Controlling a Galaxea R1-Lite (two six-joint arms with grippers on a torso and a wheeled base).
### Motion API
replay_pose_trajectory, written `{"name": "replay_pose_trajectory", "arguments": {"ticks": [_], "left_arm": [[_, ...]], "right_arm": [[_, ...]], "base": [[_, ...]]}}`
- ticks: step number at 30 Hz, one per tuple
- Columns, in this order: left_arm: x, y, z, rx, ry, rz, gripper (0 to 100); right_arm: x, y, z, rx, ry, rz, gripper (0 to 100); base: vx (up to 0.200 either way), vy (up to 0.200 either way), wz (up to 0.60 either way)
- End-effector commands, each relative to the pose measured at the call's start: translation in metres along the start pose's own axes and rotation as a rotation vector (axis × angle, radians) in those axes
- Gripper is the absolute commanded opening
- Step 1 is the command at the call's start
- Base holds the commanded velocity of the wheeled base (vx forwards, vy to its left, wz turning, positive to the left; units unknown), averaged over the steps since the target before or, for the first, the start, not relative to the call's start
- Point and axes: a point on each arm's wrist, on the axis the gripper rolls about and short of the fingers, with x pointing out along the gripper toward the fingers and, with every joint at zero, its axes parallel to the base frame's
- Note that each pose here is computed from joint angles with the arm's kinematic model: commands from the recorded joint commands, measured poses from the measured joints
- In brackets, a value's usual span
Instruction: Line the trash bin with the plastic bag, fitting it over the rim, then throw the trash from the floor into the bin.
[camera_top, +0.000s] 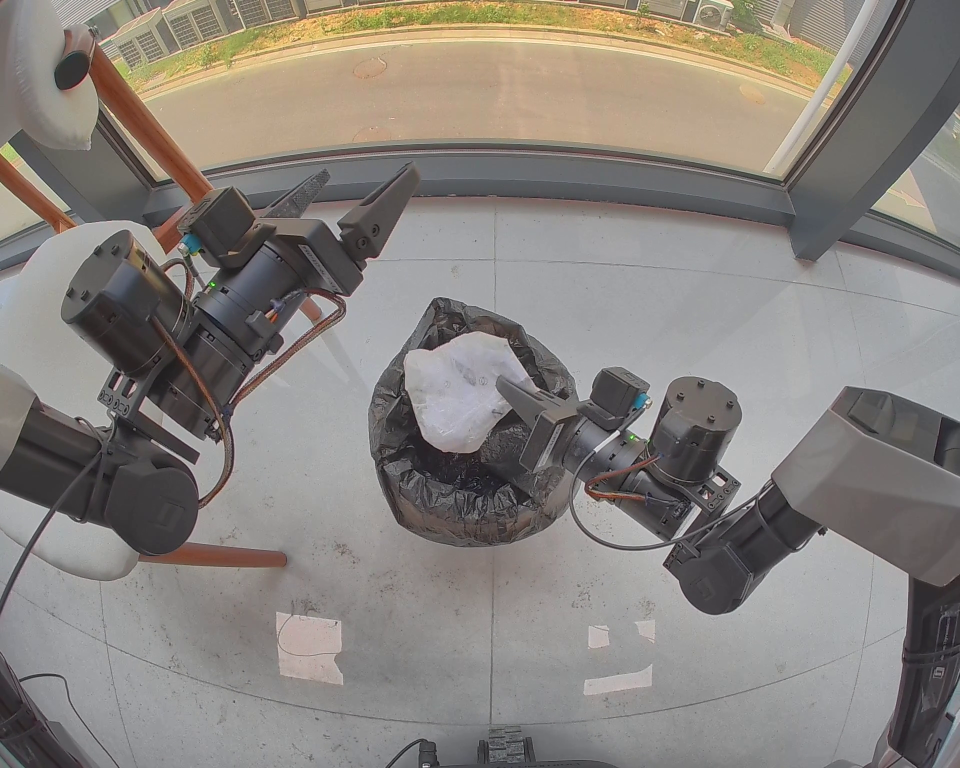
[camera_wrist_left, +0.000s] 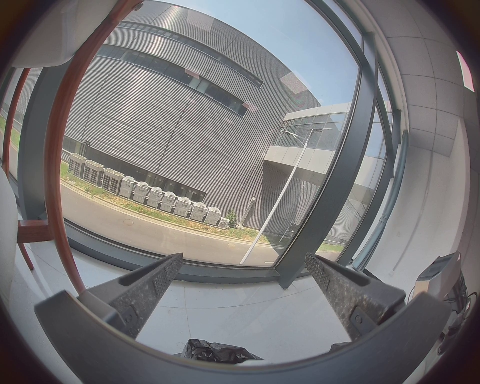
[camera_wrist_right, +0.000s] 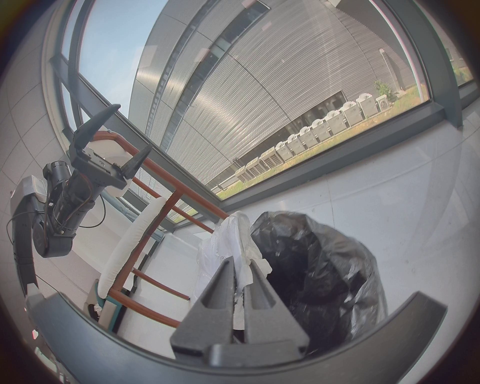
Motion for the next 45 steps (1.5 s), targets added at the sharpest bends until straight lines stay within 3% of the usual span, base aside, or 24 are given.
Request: {"name": "replay_pose_trajectory", "arguments": {"ticks": [1, 6, 7, 13, 18, 21, 27, 30, 33, 37, 41, 43, 45], "left_arm": [[0.001, 0.000, -0.002, -0.001, 0.004, -0.001, 100], [0.002, 0.000, -0.001, 0.000, -0.007, -0.003, 100], [0.003, 0.000, 0.000, 0.000, -0.013, -0.004, 100], [0.005, 0.000, 0.000, 0.003, -0.022, -0.005, 100], [0.004, -0.002, 0.007, 0.006, -0.037, -0.007, 100], [0.001, -0.008, 0.023, 0.009, -0.089, -0.023, 100], [-0.013, -0.017, 0.062, 0.019, -0.162, -0.036, 100], [-0.023, -0.021, 0.073, 0.028, -0.177, -0.045, 100], [-0.031, -0.041, 0.066, 0.023, -0.139, -0.098, 100], [-0.049, -0.070, 0.061, 0.009, -0.097, -0.183, 100], [-0.067, -0.088, 0.062, -0.017, -0.076, -0.261, 100], [-0.095, -0.104, 0.055, -0.062, -0.007, -0.348, 100], [-0.119, -0.104, 0.057, -0.073, 0.027, -0.364, 100]], "right_arm": [[0.002, -0.010, -0.013, -0.003, 0.022, -0.019, 0], [0.002, -0.015, -0.016, -0.013, 0.030, -0.030, 0], [0.002, -0.015, -0.018, -0.016, 0.034, -0.031, 100], [0.001, -0.017, -0.014, -0.029, 0.012, -0.032, 100], [-0.009, -0.003, 0.016, -0.032, -0.048, -0.014, 100], [-0.026, 0.009, 0.037, -0.031, -0.066, -0.005, 100], [-0.098, 0.037, 0.093, -0.037, -0.103, -0.001, 100], [-0.134, 0.040, 0.109, -0.055, -0.100, -0.038, 100], [-0.172, 0.036, 0.115, -0.107, -0.074, -0.099, 100], [-0.211, 0.033, 0.131, -0.157, -0.134, -0.159, 100], [-0.235, 0.039, 0.144, -0.182, -0.200, -0.162, 100], [-0.258, 0.046, 0.140, -0.193, -0.204, -0.144, 100], [-0.274, 0.051, 0.134, -0.205, -0.200, -0.131, 100]], "base": [[0.000, 0.000, 0.00], [0.000, 0.000, 0.00], [0.000, 0.000, 0.00], [0.000, 0.000, 0.00], [0.000, 0.000, 0.00], [0.000, 0.000, 0.00], [0.000, 0.000, 0.00], [0.000, 0.000, 0.00], [0.000, 0.000, 0.00], [0.000, 0.000, 0.00], [0.000, 0.000, 0.00], [0.000, 0.000, 0.00], [0.000, 0.000, 0.00]]}}
